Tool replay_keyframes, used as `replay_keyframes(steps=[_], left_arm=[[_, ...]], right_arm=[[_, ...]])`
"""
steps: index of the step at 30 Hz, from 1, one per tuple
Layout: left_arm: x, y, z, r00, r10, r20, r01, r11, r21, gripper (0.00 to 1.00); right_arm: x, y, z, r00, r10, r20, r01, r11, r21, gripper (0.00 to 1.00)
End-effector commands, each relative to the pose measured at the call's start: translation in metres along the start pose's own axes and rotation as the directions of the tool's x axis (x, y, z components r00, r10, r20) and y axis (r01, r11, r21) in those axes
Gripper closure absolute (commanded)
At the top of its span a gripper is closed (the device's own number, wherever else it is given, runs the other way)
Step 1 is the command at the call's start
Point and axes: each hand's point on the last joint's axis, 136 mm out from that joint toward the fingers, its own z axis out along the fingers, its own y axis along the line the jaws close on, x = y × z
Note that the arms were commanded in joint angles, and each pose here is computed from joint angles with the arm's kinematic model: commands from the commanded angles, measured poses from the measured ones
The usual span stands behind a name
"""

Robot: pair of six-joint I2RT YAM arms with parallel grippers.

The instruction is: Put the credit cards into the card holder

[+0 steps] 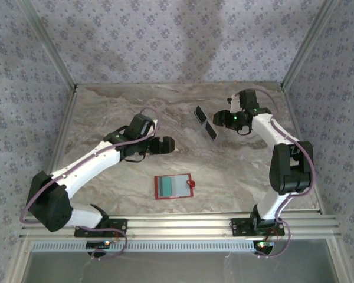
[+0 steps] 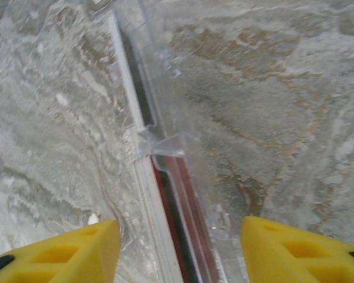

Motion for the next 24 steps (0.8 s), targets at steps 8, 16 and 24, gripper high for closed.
replay_keyframes(steps=[8,16,24], left_arm=[[-0.012,-0.001,0.009,1.0,-0.03,0.008,0.03,0.999,-0.031,0.11],[-0.026,-0.024,0.031,0.999,-0.039,-0.017,0.039,0.999,0.023,0.14],[-0.037,-0.042,0.07,0.997,-0.053,-0.058,0.055,0.998,0.039,0.18]], right_arm=[[0.032,0.051,0.015,0.993,0.077,-0.09,-0.102,0.944,-0.315,0.6],[0.053,0.092,0.016,0.989,0.065,-0.132,-0.113,0.914,-0.391,0.56],[0.062,0.082,0.006,0.99,0.083,-0.114,-0.119,0.928,-0.354,0.52]])
